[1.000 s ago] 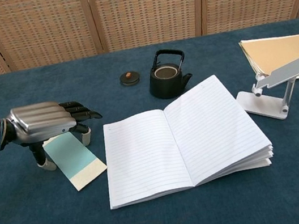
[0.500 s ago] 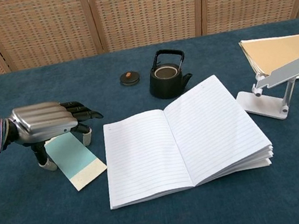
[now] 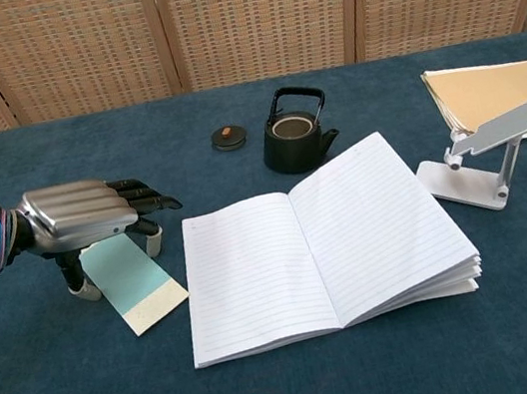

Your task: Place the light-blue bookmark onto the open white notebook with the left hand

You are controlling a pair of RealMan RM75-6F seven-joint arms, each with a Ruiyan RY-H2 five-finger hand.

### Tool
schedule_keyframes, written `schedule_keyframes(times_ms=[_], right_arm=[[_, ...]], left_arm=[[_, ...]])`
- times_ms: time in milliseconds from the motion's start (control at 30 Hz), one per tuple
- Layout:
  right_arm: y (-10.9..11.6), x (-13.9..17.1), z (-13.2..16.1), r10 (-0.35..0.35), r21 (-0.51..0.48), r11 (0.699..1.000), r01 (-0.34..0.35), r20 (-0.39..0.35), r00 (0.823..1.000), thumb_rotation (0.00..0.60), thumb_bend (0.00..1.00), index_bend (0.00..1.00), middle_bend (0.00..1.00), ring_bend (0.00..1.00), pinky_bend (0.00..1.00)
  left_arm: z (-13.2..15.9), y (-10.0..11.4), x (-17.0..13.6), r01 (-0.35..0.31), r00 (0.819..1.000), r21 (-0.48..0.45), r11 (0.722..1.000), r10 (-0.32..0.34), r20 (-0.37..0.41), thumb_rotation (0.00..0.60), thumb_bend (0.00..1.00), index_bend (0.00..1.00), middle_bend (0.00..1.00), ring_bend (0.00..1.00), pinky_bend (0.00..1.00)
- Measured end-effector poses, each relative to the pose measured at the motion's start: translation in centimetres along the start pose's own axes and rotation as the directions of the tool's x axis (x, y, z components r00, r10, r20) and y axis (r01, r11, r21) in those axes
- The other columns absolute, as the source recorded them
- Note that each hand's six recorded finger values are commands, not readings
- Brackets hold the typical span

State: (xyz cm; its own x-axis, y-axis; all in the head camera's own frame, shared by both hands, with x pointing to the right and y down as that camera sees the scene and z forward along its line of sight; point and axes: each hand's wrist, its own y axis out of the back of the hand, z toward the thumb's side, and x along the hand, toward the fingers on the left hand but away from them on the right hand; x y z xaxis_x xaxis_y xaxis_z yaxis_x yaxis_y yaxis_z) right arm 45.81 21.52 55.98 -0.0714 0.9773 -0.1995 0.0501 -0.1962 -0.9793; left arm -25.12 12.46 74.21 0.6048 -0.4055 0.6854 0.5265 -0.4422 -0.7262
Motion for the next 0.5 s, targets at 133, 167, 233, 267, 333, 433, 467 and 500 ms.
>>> schedule_keyframes(times_ms=[133, 167, 233, 267, 333, 433, 467, 500], right_arm=[[-0.03, 0.01, -0.01, 0.002, -0.001, 1.0, -0.002, 0.0, 1.0, 0.6, 0.12, 0.03, 0.0, 0.0, 0.0], [-0.02, 0.01, -0.01, 0.002, -0.001, 1.0, -0.002, 0.0, 1.0, 0.6, 0.12, 0.03, 0.0, 0.0, 0.0], [0.0, 0.01, 0.01, 0.002, -0.001, 1.0, -0.002, -0.001, 1.0, 0.6, 0.12, 0.03, 0.0, 0.0, 0.0], [0.01, 0.01, 0.03, 0.001, -0.001, 1.0, -0.001, -0.002, 1.0, 0.6, 0.12, 0.03, 0.0, 0.0, 0.0], [0.04, 0.03, 0.05, 0.001, -0.001, 1.0, -0.001, -0.002, 1.0, 0.6, 0.12, 0.03, 0.0, 0.0, 0.0], [0.06, 0.03, 0.06, 0.0, -0.002, 1.0, 0.0, -0.003, 1.0, 0.6, 0.12, 0.03, 0.0, 0.0, 0.0], [0.09, 0.03, 0.08, 0.0, -0.002, 1.0, 0.0, -0.004, 1.0, 0.6, 0.12, 0.03, 0.0, 0.0, 0.0], [0.1, 0.04, 0.08, -0.001, -0.001, 1.0, 0.001, -0.004, 1.0, 0.6, 0.12, 0.03, 0.0, 0.0, 0.0]], left_arm=[[0.0, 0.0, -0.03, 0.004, 1.0, -0.002, 1.0, -0.004, -0.002, 0.6, 0.14, 0.45, 0.0, 0.0, 0.0], [0.02, 0.01, -0.04, 0.004, 1.0, -0.003, 1.0, -0.004, -0.002, 0.6, 0.15, 0.47, 0.0, 0.0, 0.0], [0.06, 0.05, -0.07, 0.003, 1.0, -0.004, 1.0, -0.003, -0.001, 0.6, 0.16, 0.5, 0.0, 0.0, 0.0], [0.09, 0.07, -0.08, 0.002, 1.0, -0.004, 1.0, -0.002, -0.001, 0.6, 0.16, 0.51, 0.0, 0.0, 0.0], [0.17, 0.12, -0.12, 0.0, 1.0, -0.003, 1.0, 0.0, 0.001, 0.6, 0.17, 0.53, 0.0, 0.0, 0.0], [0.26, 0.28, -0.21, -0.004, 1.0, -0.001, 1.0, 0.004, 0.004, 0.6, 0.18, 0.54, 0.0, 0.0, 0.0], [0.24, 0.33, -0.24, -0.005, 1.0, -0.001, 1.0, 0.005, 0.004, 0.6, 0.18, 0.54, 0.0, 0.0, 0.0], [0.22, 0.38, -0.26, -0.006, 1.0, -0.001, 1.0, 0.006, 0.003, 0.6, 0.18, 0.54, 0.0, 0.0, 0.0]])
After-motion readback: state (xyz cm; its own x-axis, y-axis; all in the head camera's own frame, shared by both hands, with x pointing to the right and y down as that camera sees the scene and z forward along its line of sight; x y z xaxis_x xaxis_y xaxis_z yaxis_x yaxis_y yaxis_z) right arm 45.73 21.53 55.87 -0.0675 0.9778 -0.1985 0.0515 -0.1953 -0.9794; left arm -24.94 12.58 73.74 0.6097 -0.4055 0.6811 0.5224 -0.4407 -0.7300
